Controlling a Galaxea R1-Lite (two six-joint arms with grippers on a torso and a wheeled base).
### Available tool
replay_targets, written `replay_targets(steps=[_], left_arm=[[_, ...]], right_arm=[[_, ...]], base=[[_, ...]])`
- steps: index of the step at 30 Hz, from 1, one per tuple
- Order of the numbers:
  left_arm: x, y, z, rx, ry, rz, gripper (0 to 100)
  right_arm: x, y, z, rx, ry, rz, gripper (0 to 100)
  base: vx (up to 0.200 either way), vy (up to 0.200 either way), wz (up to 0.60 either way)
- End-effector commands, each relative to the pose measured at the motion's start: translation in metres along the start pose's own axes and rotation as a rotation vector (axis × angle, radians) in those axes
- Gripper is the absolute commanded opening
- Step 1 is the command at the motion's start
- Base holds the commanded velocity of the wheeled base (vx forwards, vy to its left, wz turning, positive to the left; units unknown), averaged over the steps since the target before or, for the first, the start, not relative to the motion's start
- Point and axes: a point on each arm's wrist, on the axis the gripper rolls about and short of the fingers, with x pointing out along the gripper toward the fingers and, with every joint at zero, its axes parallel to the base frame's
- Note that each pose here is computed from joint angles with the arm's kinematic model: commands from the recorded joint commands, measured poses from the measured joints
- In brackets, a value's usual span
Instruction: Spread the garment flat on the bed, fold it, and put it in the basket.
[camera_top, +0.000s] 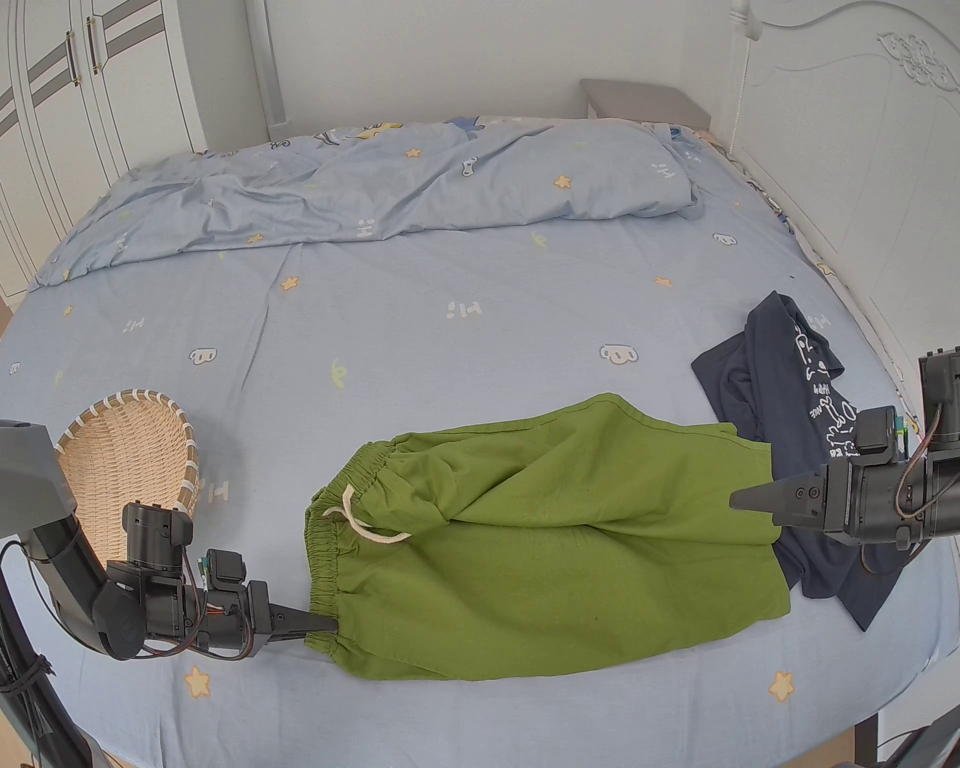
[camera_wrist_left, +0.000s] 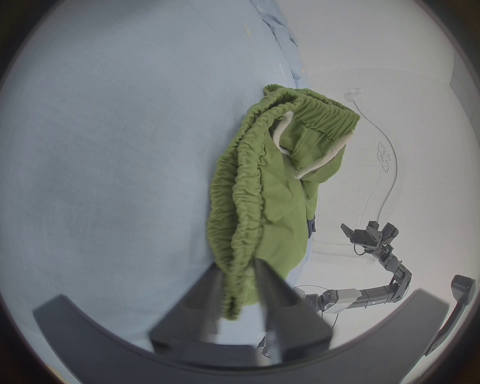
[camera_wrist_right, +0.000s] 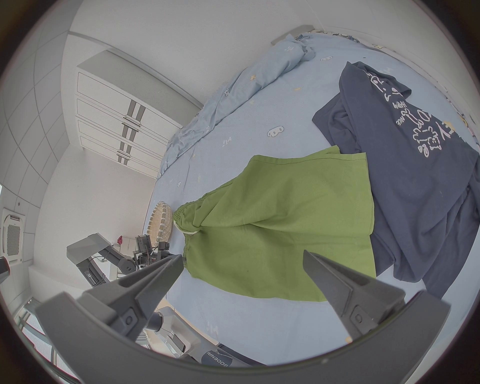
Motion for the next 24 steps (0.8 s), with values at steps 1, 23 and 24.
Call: replay_targets(steps=[1,23,24], left_arm=[[-0.002,0.001,-0.001,-0.011,-0.003,0.0,0],[-0.072,0.022,0.0,-0.15,-0.21,-0.035,0],[-0.072,0.023,0.0,-0.146,-0.209,-0.035,0]], right_arm=[[0.001,-0.001,0.0,0.004,0.003,-0.002,100],[0.007,-0.05,-0.038,0.205,0.187,0.026,100],[0.01,-0.056,-0.039,0.219,0.201,0.028,100]], base=[[0.0,0.0,0.0],[0.0,0.0,0.0],[0.0,0.0,0.0]])
